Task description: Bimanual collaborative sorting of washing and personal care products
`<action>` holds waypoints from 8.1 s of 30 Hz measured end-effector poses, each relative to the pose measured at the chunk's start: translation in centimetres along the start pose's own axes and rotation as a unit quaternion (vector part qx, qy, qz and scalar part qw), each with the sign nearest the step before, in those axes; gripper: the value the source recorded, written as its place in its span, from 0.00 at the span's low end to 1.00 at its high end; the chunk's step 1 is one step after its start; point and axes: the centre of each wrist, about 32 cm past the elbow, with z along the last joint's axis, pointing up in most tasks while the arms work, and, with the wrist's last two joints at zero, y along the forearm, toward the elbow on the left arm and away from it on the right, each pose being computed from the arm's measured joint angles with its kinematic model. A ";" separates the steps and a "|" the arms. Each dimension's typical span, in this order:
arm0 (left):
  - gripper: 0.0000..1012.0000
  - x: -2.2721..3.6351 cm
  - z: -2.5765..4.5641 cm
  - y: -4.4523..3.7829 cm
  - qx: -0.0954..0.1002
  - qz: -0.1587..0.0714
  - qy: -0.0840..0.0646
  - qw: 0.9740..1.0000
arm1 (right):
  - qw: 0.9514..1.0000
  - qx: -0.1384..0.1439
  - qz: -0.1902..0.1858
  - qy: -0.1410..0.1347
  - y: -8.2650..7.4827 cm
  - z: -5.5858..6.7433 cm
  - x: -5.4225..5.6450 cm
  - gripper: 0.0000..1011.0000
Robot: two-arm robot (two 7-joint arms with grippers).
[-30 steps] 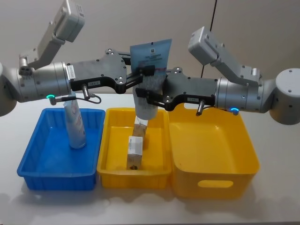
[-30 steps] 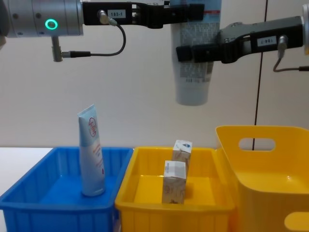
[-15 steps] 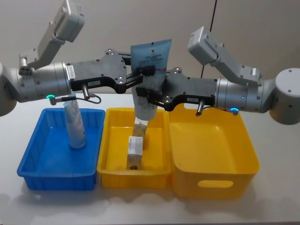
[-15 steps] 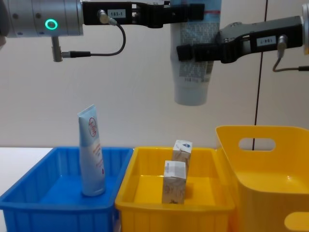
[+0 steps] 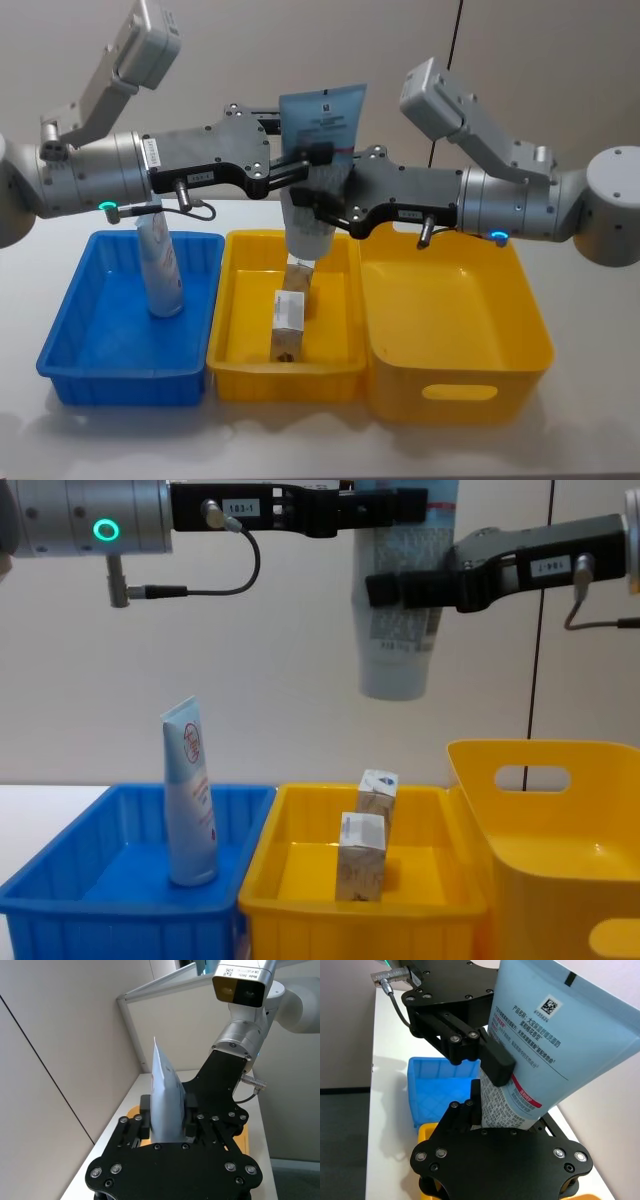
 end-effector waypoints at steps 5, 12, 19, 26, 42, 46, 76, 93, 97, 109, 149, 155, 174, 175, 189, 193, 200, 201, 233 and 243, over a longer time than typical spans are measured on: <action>0.51 0.00 0.00 -0.02 0.000 0.000 0.000 1.000 | 1.000 0.000 0.001 0.000 0.0 0.0 0.0 0.23; 0.74 -0.01 0.00 -0.03 0.000 0.001 0.000 1.000 | 1.000 0.001 0.002 0.000 0.1 0.0 0.0 0.22; 0.92 -0.01 -0.01 -0.02 0.000 0.000 0.000 1.000 | 1.000 0.005 0.002 0.002 0.0 0.0 -0.2 0.21; 0.99 -0.01 -0.01 -0.01 0.000 0.000 0.000 1.000 | 1.000 0.016 -0.008 0.008 -0.5 -0.1 -0.6 0.22; 0.99 -0.01 -0.01 -0.01 0.000 0.000 0.000 1.000 | 0.998 0.020 -0.048 0.017 -3.0 -0.8 -1.0 0.22; 0.99 -0.01 -0.02 0.02 0.000 0.000 0.000 1.000 | 0.998 0.014 -0.059 0.018 -3.8 -1.2 -1.1 0.22; 0.99 -2.93 0.20 2.42 0.036 0.144 0.002 0.989 | 0.976 -0.069 -0.206 0.028 -6.0 -3.5 -3.1 0.22; 0.99 -5.18 -0.52 4.22 0.079 0.240 0.012 0.968 | 0.938 -0.112 -0.323 0.051 -5.0 -4.4 -4.5 0.21; 0.99 -5.52 -0.90 4.47 0.085 0.251 0.016 0.964 | 0.924 -0.124 -0.356 0.058 -4.5 -4.8 -4.8 0.22; 0.99 -6.07 -1.68 4.83 0.096 0.266 0.025 0.959 | 0.878 -0.162 -0.441 0.087 -2.9 -6.6 -5.6 0.21; 0.99 -6.37 -2.09 5.02 0.101 0.274 0.030 0.956 | 0.864 -0.173 -0.453 0.134 0.8 -8.7 -5.9 0.33; 0.99 -6.38 -2.10 5.02 0.101 0.274 0.030 0.956 | 0.866 -0.171 -0.451 0.135 0.9 -8.7 -6.0 0.56; 0.99 -6.38 -2.10 5.02 0.101 0.274 0.030 0.956 | 0.867 -0.169 -0.449 0.136 1.1 -8.7 -6.0 0.99; 0.99 -6.38 -2.10 5.02 0.101 0.274 0.030 0.956 | 0.867 -0.169 -0.448 0.136 1.1 -8.7 -6.0 0.99; 0.99 -6.38 -2.10 5.01 0.101 0.274 0.030 0.956 | 0.870 -0.161 -0.448 0.132 1.1 -8.4 -6.0 0.99; 0.99 -6.37 -2.10 5.01 0.101 0.274 0.030 0.956 | 0.872 -0.152 -0.447 0.127 1.0 -8.0 -6.0 0.99; 0.99 -6.38 -2.10 5.02 0.101 0.274 0.030 0.956 | 0.881 -0.137 -0.437 0.117 0.8 -7.1 -6.1 0.99; 0.99 -6.38 -2.10 5.02 0.101 0.274 0.030 0.956 | 0.882 -0.136 -0.435 0.116 0.8 -7.0 -6.2 0.99; 0.99 -6.38 -2.10 5.01 0.101 0.274 0.030 0.956 | 0.944 -0.150 -0.264 0.130 0.8 -1.2 -7.5 0.99; 0.99 -6.37 -2.10 5.02 0.101 0.274 0.030 0.956 | 0.949 -0.173 -0.207 0.162 1.5 -0.3 -8.5 0.99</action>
